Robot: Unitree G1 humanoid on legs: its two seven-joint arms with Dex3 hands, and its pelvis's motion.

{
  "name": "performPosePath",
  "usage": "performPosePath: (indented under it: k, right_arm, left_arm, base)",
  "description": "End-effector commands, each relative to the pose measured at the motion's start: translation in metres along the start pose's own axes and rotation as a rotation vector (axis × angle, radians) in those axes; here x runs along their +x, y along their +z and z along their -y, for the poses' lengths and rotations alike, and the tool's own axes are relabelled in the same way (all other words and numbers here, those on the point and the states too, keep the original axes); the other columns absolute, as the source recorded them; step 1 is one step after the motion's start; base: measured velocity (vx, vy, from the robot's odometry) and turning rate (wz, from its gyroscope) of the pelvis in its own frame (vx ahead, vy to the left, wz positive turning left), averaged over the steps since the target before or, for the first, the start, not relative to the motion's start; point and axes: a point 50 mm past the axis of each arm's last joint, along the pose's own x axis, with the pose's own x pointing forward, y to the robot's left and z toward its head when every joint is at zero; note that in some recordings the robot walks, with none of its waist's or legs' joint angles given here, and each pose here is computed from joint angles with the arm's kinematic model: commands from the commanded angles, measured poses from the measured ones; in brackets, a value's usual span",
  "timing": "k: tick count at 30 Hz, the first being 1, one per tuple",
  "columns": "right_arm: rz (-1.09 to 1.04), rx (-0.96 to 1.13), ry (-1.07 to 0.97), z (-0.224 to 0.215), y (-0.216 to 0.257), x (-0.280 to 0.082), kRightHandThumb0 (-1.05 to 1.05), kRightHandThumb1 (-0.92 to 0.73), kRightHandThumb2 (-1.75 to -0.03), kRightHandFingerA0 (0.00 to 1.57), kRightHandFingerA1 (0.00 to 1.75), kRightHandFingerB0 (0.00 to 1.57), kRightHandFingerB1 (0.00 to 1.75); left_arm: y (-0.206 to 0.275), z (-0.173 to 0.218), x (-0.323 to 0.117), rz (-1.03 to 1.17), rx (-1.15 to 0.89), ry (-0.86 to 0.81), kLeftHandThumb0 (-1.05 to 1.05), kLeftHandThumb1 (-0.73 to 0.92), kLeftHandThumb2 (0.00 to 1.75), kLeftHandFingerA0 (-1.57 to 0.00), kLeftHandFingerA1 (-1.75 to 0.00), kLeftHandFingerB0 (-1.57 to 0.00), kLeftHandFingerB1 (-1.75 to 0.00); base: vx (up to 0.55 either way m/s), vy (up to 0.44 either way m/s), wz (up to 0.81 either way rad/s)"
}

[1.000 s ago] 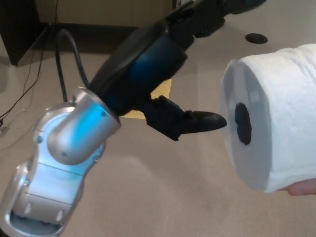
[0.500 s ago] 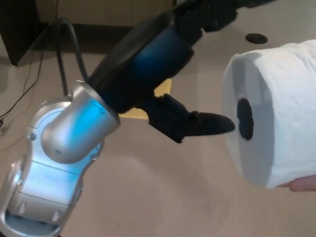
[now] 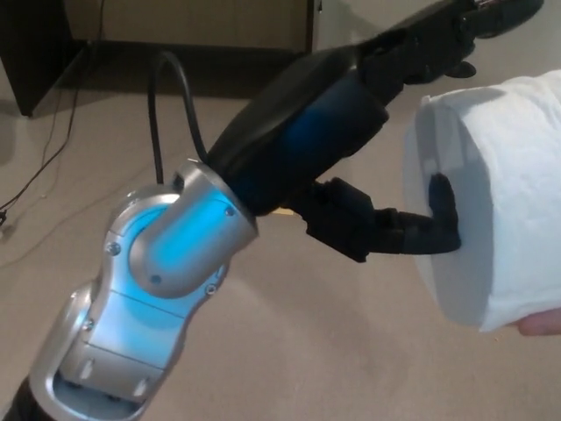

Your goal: A person is holding a toilet paper roll and the robot extends its left hand to grab the roll by inserting its thumb into the gap in the middle and brings its hand down by its side. Then it extends its arm again to hand the toilet paper roll back to the person.

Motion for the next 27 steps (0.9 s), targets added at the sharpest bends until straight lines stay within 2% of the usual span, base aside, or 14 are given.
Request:
performPosePath:
  k: [1,3,4,5,7,8,9,11,12,17,18,20,21,27]
  right_arm:
    - [-0.023,0.001,-0.001,0.006,-0.003,0.000,-0.40,-0.68,-0.60,0.70,0.60,0.42,0.37]
    - [-0.009,0.004,-0.005,0.008,0.000,0.000,-0.44,-0.54,-0.85,0.65,0.70,0.38,0.51]
    - [-0.011,0.005,-0.004,0.007,-0.001,0.000,-0.45,-0.55,-0.85,0.65,0.69,0.36,0.50]
    - [-0.018,0.009,-0.001,0.006,-0.001,0.000,-0.41,-0.65,-0.60,0.69,0.62,0.41,0.37]
    - [-0.019,-0.002,-0.001,0.005,-0.002,0.000,-0.41,-0.66,-0.60,0.72,0.64,0.41,0.37]
    - [-0.015,0.003,0.003,0.002,-0.003,-0.001,-0.46,-0.54,-0.86,0.68,0.72,0.34,0.51]
    - [-0.014,0.006,0.004,0.001,-0.004,-0.001,-0.45,-0.54,-0.85,0.68,0.73,0.35,0.51]
    - [-0.017,-0.013,0.000,0.002,-0.003,-0.001,-0.40,-0.67,-0.60,0.72,0.67,0.41,0.37]
    - [-0.016,-0.005,0.001,0.003,-0.003,0.000,-0.45,-0.55,-0.86,0.67,0.72,0.35,0.50]
    - [-0.011,0.000,0.000,0.008,0.000,0.001,-0.46,-0.56,-0.86,0.65,0.68,0.37,0.51]
    - [-0.008,0.004,0.000,0.009,0.000,0.001,-0.39,-0.69,-0.60,0.67,0.58,0.43,0.38]
    - [-0.001,0.005,-0.002,0.010,0.002,0.001,-0.39,-0.67,-0.60,0.69,0.60,0.41,0.38]
    - [-0.004,0.001,-0.002,0.010,0.002,0.001,-0.45,-0.55,-0.85,0.61,0.65,0.36,0.51]
    - [-0.004,-0.005,0.007,0.007,-0.001,0.000,-0.46,-0.54,-0.86,0.61,0.67,0.35,0.51]
  left_arm:
    - [0.002,-0.002,0.004,0.026,0.053,0.047,-0.57,0.36,0.68,-0.20,-0.41,-0.08,-0.25]
    - [0.001,-0.003,0.007,0.032,0.054,0.052,-0.53,0.40,0.54,-0.24,-0.33,-0.10,-0.24]
    - [0.001,-0.003,0.007,0.033,0.056,0.054,-0.54,0.39,0.54,-0.25,-0.34,-0.11,-0.25]
    - [0.002,-0.003,0.008,0.036,0.056,0.054,-0.57,0.37,0.66,-0.21,-0.40,-0.09,-0.30]
    - [0.004,-0.002,0.010,0.045,0.040,0.051,-0.52,0.40,0.54,-0.25,-0.34,-0.11,-0.25]
    - [0.006,0.000,0.011,0.048,0.048,0.047,-0.60,0.37,0.68,-0.28,-0.43,-0.08,-0.32]
    - [0.007,0.001,0.012,0.050,0.056,0.045,-0.56,0.43,0.54,-0.33,-0.36,-0.12,-0.26]
    - [0.008,0.002,0.013,0.048,0.072,0.044,-0.63,0.39,0.70,-0.29,-0.43,-0.08,-0.32]
    - [0.008,0.001,0.014,0.047,0.077,0.045,-0.63,0.39,0.70,-0.29,-0.43,-0.08,-0.32]
    - [0.003,-0.004,0.012,0.036,0.096,0.057,-0.59,0.37,0.68,-0.23,-0.42,-0.08,-0.31]
    - [0.002,-0.005,0.012,0.032,0.093,0.059,-0.59,0.37,0.66,-0.23,-0.41,-0.09,-0.32]
    - [0.000,-0.007,0.010,0.019,0.107,0.058,-0.59,0.37,0.67,-0.26,-0.42,-0.08,-0.32]
    - [-0.001,-0.007,0.009,0.018,0.109,0.058,-0.57,0.36,0.67,-0.25,-0.42,-0.08,-0.32]
    - [-0.001,-0.005,0.007,0.020,0.096,0.057,-0.58,0.37,0.66,-0.27,-0.41,-0.09,-0.32]
  base:
    - [0.00,0.000,0.00]
    - [0.00,0.000,0.00]
    - [0.00,0.000,0.00]
    - [0.00,0.000,0.00]
    - [0.00,0.000,0.00]
    - [0.00,0.000,0.00]
    - [0.00,0.000,0.00]
    - [0.00,0.000,0.00]
    - [0.00,0.000,0.00]
    - [0.00,0.000,0.00]
    - [0.00,0.000,0.00]
    - [0.00,0.000,0.00]
    - [0.00,0.000,0.00]
    - [0.00,0.000,0.00]
